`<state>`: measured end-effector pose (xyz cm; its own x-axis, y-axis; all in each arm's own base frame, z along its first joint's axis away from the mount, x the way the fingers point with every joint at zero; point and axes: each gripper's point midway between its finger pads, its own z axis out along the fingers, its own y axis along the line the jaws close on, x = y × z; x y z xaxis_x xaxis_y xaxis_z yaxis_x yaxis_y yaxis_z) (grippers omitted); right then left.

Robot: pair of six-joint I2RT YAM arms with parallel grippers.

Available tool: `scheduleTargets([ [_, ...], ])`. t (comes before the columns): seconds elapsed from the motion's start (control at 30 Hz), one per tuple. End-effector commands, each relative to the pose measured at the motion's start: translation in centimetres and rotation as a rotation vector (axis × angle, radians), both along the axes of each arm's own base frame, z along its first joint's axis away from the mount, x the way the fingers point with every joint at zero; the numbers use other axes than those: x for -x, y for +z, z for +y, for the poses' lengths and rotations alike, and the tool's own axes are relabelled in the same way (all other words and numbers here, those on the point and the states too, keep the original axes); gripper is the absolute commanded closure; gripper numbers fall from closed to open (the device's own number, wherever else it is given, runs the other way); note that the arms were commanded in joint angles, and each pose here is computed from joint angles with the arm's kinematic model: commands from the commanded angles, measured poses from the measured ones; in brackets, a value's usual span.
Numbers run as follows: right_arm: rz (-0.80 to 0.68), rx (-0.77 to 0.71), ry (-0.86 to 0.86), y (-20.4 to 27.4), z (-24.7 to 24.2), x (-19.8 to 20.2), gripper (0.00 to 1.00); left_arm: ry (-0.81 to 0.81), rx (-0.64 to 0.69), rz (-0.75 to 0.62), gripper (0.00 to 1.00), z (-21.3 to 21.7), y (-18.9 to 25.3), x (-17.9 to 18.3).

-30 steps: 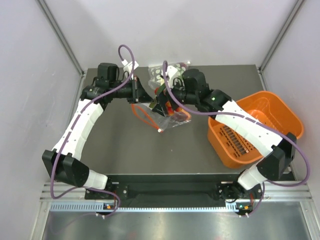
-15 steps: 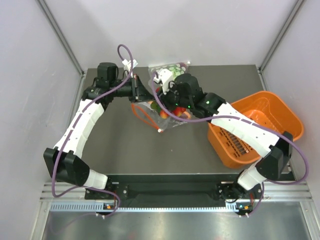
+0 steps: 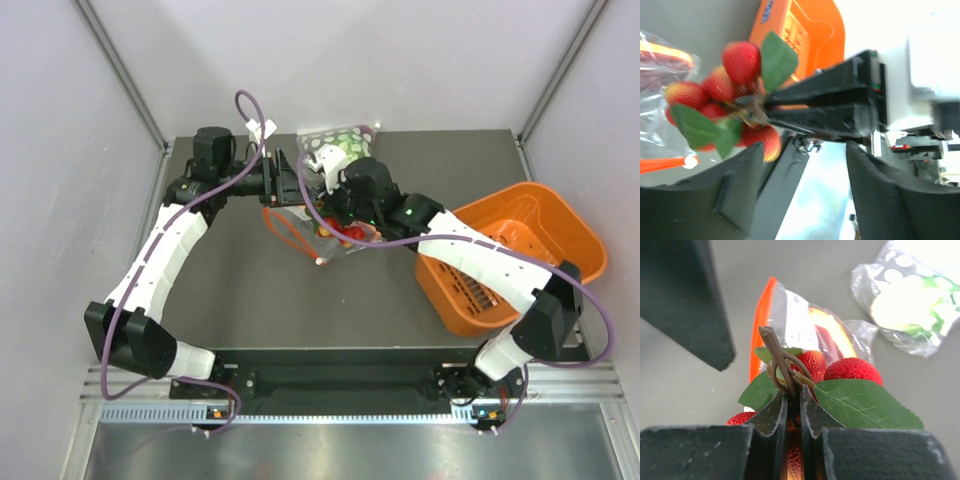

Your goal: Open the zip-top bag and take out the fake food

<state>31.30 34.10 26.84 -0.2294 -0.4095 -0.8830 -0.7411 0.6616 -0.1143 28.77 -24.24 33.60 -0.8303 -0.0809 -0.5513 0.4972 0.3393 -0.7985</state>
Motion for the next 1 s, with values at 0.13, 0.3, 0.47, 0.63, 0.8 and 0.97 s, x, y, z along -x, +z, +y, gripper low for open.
scheduleTargets([
  [0.13,-0.165,-0.139,-0.199,7.7,-3.5,-1.7,1.00,0.072,-0.038,-0.091,0.23,1.1,1.1,-0.5],
  [0.3,-0.211,-0.138,-0.341,10.6,-8.1,-2.2,1.00,0.193,-0.174,-0.069,0.22,3.2,-1.6,-2.3],
  [0.47,-0.155,-0.132,-0.535,10.3,-14.6,-1.7,1.00,0.250,-0.208,-0.036,0.21,4.6,-3.5,-3.2],
  [0.63,-0.102,-0.121,-0.828,9.6,-23.2,1.2,1.00,0.262,-0.221,-0.028,0.20,5.1,-4.2,-3.5],
  [0.8,0.018,-0.102,-1.050,5.8,-30.1,5.0,0.99,0.253,-0.226,-0.009,0.20,5.0,-5.4,-3.7],
  [0.97,0.142,-0.070,-1.206,0.2,-33.8,7.4,0.99,0.253,-0.242,0.012,0.20,5.1,-6.7,-3.7],
])
